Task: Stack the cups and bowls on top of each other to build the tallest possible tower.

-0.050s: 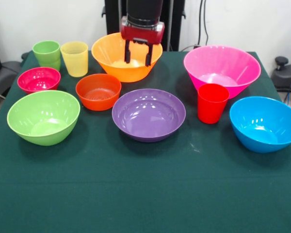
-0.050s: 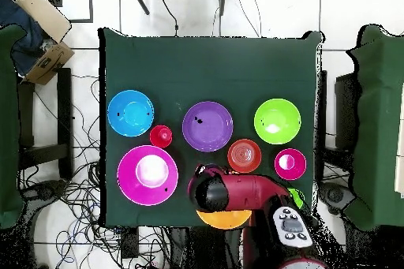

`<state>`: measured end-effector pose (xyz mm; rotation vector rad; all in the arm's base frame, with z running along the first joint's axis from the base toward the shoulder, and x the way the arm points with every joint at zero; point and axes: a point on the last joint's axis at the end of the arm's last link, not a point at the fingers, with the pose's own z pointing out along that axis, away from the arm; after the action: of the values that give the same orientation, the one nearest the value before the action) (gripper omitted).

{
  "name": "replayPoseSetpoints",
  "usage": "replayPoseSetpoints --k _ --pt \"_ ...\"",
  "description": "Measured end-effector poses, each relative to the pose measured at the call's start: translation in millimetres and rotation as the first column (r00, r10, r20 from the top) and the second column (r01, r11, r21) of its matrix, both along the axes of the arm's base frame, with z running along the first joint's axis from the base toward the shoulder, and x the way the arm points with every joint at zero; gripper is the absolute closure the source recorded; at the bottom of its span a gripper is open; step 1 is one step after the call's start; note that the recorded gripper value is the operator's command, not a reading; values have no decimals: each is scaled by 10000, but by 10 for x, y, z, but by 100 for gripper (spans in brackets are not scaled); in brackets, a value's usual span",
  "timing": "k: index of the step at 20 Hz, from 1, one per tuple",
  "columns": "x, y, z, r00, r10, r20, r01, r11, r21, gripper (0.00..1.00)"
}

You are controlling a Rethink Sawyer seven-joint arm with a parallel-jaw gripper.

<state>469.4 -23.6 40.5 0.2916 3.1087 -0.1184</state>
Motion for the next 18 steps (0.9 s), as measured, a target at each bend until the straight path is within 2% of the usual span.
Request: replayPoseSetpoints --k 2,9,13,18 --pt "25 -20 136 9999 -48 -159 47 10000 -62 0" --pt "79 -41 361 9982 -212 -558 206 9997 -123 0" --pt "93 -27 414 9975 -214 -668 207 9997 -115 0" --pt "74 -19 382 9970 -207 -744 202 9998 -83 0"
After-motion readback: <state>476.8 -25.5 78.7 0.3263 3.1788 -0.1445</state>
